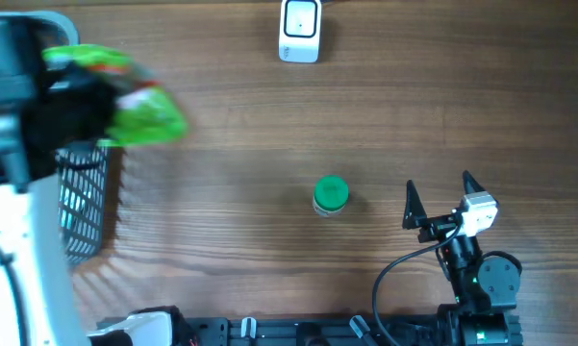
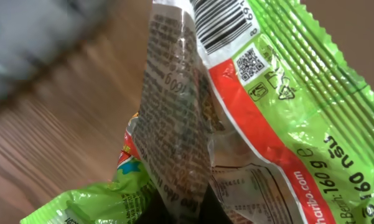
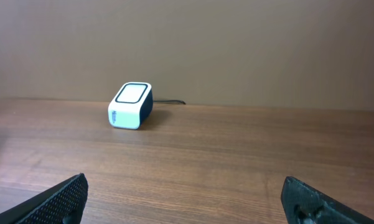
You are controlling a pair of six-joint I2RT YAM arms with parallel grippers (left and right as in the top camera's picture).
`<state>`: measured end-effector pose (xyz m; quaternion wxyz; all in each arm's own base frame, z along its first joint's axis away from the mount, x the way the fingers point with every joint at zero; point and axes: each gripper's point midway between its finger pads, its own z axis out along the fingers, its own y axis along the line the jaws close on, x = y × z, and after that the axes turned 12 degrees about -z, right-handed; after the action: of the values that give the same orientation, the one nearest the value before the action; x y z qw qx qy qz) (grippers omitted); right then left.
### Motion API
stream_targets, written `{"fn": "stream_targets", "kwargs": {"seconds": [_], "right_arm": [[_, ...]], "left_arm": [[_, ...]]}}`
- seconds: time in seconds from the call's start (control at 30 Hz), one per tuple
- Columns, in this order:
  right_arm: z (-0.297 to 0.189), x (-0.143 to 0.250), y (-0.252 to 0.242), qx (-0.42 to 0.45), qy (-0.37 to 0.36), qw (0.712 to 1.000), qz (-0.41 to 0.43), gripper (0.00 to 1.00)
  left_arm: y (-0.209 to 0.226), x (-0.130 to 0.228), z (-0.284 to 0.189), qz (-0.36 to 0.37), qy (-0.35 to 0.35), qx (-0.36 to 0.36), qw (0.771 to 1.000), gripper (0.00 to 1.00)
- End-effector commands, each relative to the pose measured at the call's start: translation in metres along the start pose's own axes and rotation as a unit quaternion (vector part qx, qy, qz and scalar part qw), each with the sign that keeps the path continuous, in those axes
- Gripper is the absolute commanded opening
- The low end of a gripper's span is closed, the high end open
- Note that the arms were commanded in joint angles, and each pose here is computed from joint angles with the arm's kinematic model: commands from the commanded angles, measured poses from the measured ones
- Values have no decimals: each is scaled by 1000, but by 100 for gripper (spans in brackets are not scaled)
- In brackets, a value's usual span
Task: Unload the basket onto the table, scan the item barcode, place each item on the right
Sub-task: 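Lift the green snack bag and place it left of the jar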
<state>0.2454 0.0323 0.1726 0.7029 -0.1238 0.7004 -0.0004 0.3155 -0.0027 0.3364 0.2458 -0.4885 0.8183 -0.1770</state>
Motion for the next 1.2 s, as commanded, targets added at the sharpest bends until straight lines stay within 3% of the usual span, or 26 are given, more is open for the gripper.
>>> {"fn": "stream_targets", "kwargs": {"seconds": [0.0, 0.27, 0.43, 0.5, 0.53, 0.57, 0.63, 0.67, 0.73, 0.8, 0.83, 0.93, 0.97, 1.17], "right_arm": [[0, 0, 3, -9, -1, 1000, 6, 100], [0, 0, 3, -9, -1, 1000, 6, 100], [0, 0, 3, -9, -1, 1000, 6, 100], [0, 0, 3, -9, -1, 1000, 6, 100], [0, 0, 3, -9, -1, 1000, 6, 100], [0, 0, 3, -9, -1, 1000, 7, 100], [0, 0, 3, -9, -1, 1000, 6, 100], [0, 0, 3, -9, -1, 1000, 6, 100], [0, 0, 3, -9, -1, 1000, 6, 100], [0, 0, 3, -9, -1, 1000, 6, 100], [0, 0, 3, -9, -1, 1000, 6, 100], [0, 0, 3, -9, -1, 1000, 6, 100], [0, 0, 3, -9, -1, 1000, 6, 100], [0, 0, 3, -9, -1, 1000, 6, 100]], "left_arm": [[8, 71, 44, 38, 49, -66, 996, 4], [56, 204, 160, 79, 113, -100, 985, 4], [107, 256, 210, 98, 135, -124, 978, 6], [118, 262, 216, 108, 137, -138, 975, 18], [121, 264, 218, 115, 139, -145, 973, 39], [123, 264, 219, 118, 138, -148, 972, 52], [122, 259, 220, 127, 129, -147, 972, 94], [119, 256, 219, 129, 126, -143, 973, 100], [109, 245, 214, 133, 122, -136, 974, 100], [100, 234, 207, 132, 118, -133, 975, 95], [91, 227, 201, 132, 118, -128, 976, 84], [75, 223, 186, 131, 126, -114, 977, 13], [68, 228, 179, 130, 140, -102, 976, 4], [68, 251, 177, 148, 169, -96, 970, 4]]}}
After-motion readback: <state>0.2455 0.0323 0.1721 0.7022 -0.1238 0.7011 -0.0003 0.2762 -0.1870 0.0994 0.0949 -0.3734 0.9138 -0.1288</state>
